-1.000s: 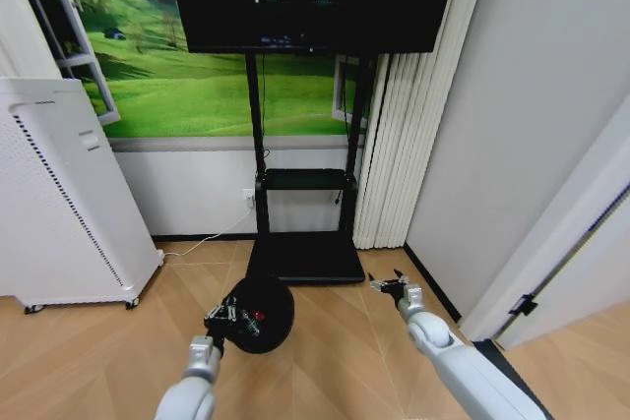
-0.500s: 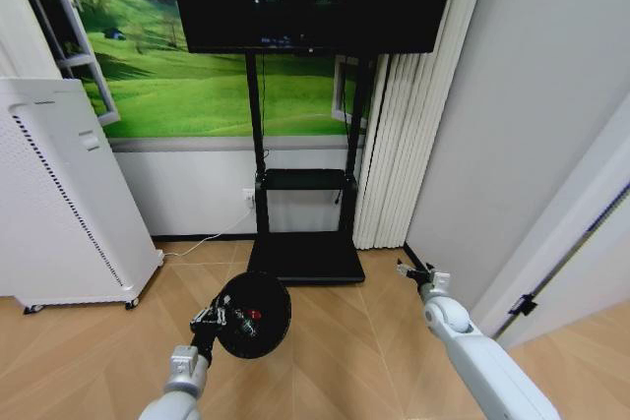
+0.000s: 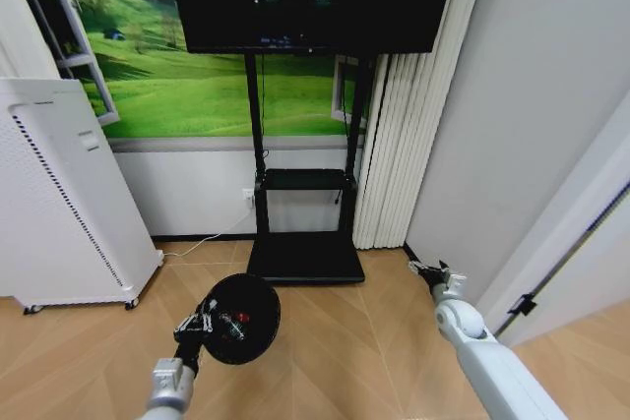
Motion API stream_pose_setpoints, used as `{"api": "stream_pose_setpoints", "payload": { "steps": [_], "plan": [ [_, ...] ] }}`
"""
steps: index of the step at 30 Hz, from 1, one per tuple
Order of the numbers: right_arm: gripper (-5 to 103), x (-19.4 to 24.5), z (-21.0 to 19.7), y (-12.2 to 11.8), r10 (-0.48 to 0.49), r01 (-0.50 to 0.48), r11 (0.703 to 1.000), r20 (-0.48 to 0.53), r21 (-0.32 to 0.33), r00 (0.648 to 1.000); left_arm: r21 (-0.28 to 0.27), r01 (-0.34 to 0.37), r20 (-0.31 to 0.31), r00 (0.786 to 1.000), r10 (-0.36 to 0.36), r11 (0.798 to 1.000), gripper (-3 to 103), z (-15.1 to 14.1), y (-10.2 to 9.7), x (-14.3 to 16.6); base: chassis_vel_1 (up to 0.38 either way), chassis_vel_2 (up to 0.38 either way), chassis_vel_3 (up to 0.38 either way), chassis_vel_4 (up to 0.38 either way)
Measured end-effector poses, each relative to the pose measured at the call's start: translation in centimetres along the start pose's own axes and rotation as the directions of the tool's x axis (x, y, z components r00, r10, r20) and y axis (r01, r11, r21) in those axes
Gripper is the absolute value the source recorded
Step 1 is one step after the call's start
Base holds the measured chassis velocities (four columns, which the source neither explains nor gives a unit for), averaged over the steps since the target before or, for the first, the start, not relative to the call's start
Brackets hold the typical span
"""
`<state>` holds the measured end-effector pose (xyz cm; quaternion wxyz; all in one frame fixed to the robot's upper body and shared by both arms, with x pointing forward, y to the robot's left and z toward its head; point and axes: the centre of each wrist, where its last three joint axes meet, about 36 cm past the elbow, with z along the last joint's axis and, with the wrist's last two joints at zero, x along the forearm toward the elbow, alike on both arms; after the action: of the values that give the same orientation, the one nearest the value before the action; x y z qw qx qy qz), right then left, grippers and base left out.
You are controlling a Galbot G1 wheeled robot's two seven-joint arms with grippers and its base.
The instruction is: Pick up the trash bin and place the garbage on the floor into it.
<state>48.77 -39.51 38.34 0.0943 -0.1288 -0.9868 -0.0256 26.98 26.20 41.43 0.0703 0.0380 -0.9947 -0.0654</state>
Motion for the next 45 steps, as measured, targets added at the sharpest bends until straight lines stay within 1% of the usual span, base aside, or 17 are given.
{"api": "stream_pose_setpoints", "payload": {
  "steps": [18, 28, 37, 45],
  "plan": [
    [100, 0.1, 0.0, 0.1, -0.009, 0.009, 1.0, -0.002, -0.002, 1.0, 0.005, 0.011, 0.004, 1.0, -0.011, 1.0, 6, 0.3, 0.0, 0.1, 0.0, 0.0, 0.0, 0.0],
    [100, 0.0, 0.0, 0.1, -0.009, 0.009, 1.0, -0.002, -0.001, 1.0, 0.013, 0.016, -0.002, 1.0, -0.016, 1.0, 6, 0.9, -0.4, 0.2, 0.018, 0.01, -0.016, -0.018],
    [100, 0.0, 0.0, 0.1, -0.01, 0.01, 1.0, -0.002, -0.001, 1.0, 0.016, 0.023, -0.001, 1.0, -0.023, 1.0, 6, 1.0, -0.4, 0.1, 0.153, 0.157, -0.159, -0.15],
    [100, 0.0, 0.0, 0.1, -0.01, 0.01, 1.0, -0.002, -0.001, 1.0, 0.02, 0.031, -0.003, 1.0, -0.031, 0.999, 6, 1.1, -0.5, 0.2, 0.254, 0.257, -0.245, -0.253]
  ]
}}
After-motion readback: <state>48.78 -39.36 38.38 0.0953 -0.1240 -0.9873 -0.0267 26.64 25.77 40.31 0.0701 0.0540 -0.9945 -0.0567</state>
